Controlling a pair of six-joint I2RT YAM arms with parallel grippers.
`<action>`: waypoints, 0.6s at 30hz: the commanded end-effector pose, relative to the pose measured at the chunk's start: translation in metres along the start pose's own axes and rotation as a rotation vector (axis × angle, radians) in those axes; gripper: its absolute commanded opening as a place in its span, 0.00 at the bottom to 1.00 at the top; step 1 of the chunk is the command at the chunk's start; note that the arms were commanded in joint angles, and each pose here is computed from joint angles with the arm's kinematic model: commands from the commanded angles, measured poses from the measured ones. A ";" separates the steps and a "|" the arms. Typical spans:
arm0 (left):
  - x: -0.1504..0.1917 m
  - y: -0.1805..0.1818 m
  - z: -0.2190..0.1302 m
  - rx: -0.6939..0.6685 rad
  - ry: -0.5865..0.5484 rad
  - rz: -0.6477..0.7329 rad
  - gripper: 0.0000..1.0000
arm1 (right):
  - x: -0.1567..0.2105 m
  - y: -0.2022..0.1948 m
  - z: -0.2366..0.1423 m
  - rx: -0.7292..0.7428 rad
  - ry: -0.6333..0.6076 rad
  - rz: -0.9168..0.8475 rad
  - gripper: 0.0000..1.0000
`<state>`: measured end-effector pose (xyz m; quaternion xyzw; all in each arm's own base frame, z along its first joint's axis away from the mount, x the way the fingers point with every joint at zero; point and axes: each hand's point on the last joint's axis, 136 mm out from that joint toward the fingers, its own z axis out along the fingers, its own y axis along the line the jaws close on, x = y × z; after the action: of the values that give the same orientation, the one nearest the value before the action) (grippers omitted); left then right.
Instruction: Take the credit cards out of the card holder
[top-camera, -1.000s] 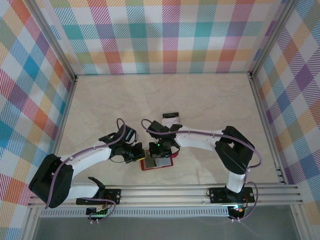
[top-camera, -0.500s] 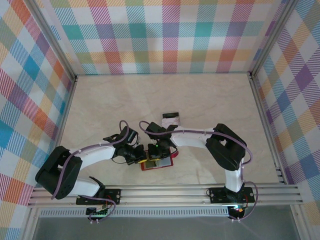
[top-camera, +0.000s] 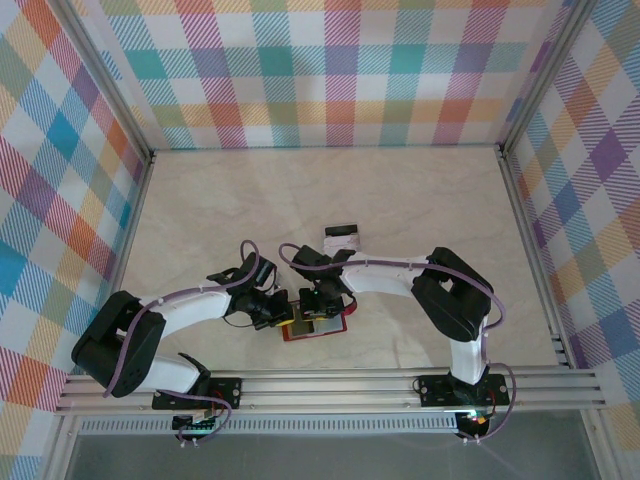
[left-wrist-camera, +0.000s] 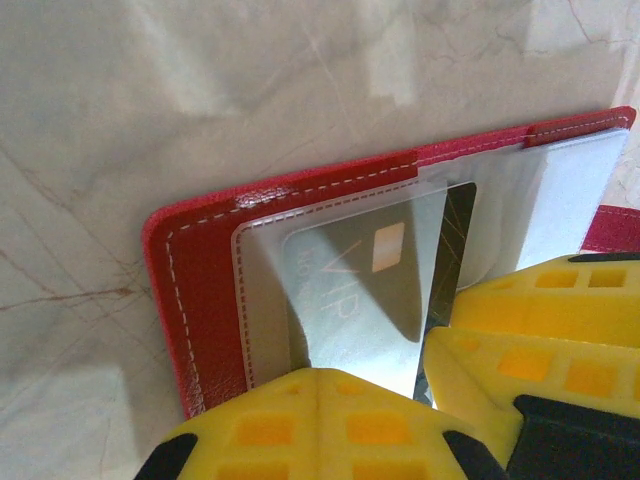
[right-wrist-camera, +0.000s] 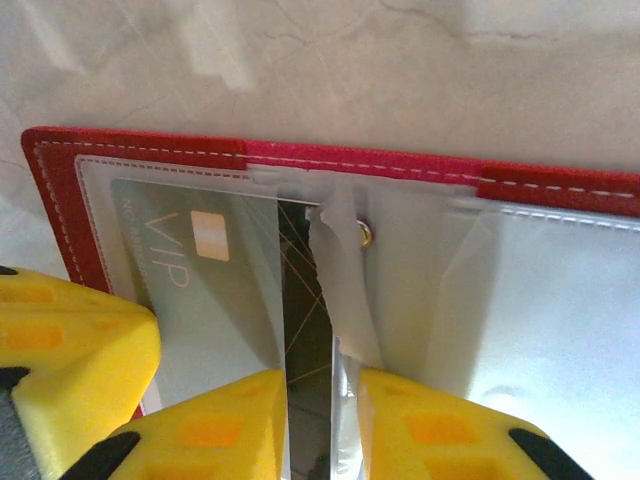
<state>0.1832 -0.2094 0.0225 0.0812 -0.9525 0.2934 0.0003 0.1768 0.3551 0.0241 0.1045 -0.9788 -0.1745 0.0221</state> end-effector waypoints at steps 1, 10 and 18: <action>0.012 0.030 0.003 -0.123 0.042 -0.039 0.00 | 0.001 0.002 0.002 -0.029 0.015 -0.005 0.27; 0.012 0.031 0.005 -0.125 0.042 -0.043 0.00 | 0.000 0.014 0.009 -0.193 0.027 0.042 0.27; 0.011 0.031 0.005 -0.122 0.037 -0.043 0.00 | -0.006 0.023 -0.005 -0.386 -0.014 0.082 0.22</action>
<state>0.1833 -0.2095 0.0221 0.0814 -0.9526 0.2930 0.0012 0.1745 0.3610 0.0225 0.0643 -0.9518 -0.2958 0.0492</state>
